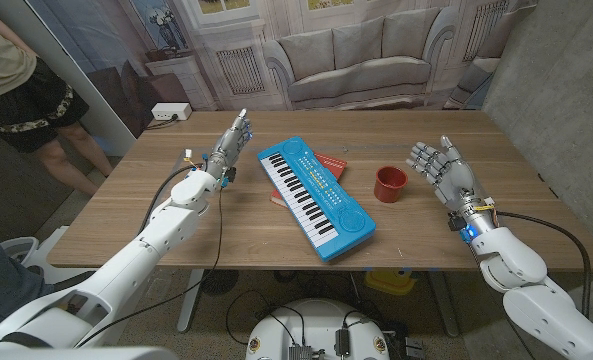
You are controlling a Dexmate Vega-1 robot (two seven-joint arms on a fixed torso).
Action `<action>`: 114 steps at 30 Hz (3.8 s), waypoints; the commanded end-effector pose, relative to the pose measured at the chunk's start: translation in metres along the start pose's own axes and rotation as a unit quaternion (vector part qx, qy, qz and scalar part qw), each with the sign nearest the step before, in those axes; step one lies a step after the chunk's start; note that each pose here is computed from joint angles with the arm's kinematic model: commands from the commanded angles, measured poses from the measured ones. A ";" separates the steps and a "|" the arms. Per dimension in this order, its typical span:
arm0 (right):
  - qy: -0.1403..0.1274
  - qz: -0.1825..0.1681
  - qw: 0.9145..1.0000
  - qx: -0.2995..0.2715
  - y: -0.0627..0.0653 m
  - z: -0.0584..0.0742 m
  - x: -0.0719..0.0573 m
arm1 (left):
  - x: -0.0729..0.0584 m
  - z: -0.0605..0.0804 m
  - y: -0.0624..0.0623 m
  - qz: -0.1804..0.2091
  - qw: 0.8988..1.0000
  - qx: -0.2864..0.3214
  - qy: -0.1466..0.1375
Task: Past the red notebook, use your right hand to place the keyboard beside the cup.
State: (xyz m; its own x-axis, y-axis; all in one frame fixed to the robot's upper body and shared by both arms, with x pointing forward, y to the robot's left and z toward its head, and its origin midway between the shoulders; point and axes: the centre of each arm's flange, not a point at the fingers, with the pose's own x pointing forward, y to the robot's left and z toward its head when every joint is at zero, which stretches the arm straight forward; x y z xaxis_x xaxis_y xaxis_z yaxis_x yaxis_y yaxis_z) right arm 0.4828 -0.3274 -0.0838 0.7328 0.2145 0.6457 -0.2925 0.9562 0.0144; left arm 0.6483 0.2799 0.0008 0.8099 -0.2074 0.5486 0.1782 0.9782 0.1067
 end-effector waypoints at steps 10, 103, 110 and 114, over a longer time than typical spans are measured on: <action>0.042 0.026 0.999 0.005 0.013 0.008 -0.017 | 0.007 0.008 -0.003 -0.004 1.000 0.009 -0.012; 0.264 0.003 0.961 0.087 0.046 -0.001 -0.084 | 0.029 0.022 0.014 -0.060 0.997 0.019 -0.032; 0.275 0.007 0.955 0.108 0.045 -0.008 -0.087 | 0.033 0.027 0.010 -0.068 0.997 0.024 -0.038; 0.282 0.011 0.952 0.116 0.046 -0.009 -0.088 | 0.034 0.026 0.010 -0.069 0.997 0.023 -0.036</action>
State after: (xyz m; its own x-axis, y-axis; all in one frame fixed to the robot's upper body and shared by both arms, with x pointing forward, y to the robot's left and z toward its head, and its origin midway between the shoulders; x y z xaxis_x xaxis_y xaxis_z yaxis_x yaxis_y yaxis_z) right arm 0.4106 -0.3037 -0.1374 0.9279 0.3277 0.1781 -0.3562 0.9200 0.1632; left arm 0.6621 0.2863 0.0367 0.7447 -0.3311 0.5794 0.2519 0.9435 0.2154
